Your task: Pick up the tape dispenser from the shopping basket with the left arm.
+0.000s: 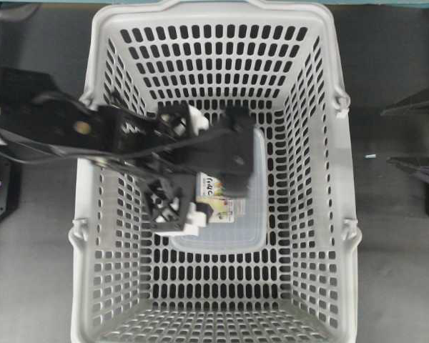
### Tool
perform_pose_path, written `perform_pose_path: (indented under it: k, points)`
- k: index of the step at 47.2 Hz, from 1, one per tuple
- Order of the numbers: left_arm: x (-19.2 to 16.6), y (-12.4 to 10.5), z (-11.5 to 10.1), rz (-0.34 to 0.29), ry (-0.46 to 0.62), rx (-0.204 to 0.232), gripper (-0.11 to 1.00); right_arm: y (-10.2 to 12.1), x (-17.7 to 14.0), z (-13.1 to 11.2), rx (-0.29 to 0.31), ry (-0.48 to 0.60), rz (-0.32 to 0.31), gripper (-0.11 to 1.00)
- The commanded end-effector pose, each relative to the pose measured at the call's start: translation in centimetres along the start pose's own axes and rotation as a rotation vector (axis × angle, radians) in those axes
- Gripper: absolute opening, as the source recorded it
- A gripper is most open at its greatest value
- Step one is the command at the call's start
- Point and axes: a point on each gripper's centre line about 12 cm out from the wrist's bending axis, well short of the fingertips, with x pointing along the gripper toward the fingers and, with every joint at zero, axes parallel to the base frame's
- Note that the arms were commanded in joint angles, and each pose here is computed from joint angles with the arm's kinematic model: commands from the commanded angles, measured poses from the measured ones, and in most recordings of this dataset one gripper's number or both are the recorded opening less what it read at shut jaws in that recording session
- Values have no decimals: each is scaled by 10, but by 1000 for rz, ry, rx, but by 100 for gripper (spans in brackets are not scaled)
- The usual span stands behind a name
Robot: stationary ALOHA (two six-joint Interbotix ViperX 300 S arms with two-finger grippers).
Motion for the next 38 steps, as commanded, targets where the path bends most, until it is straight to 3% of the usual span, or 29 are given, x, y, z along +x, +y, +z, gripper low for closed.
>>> perform_pose_path:
  k: [1,31,35,38]
  points:
    - [5,-6,9,-3,0,14,90,1,2,9,-1,-26,6,73]
    - [66,-12,-12,-1,136,15,89,3,2,3,-1,-9,14,73]
    - [67,-11,-14,0,136,21,85,3,1,4,-1,-11,14,73]
    - [67,-12,-15,-2,139,31,75,3,1,3,-1,-9,14,73]
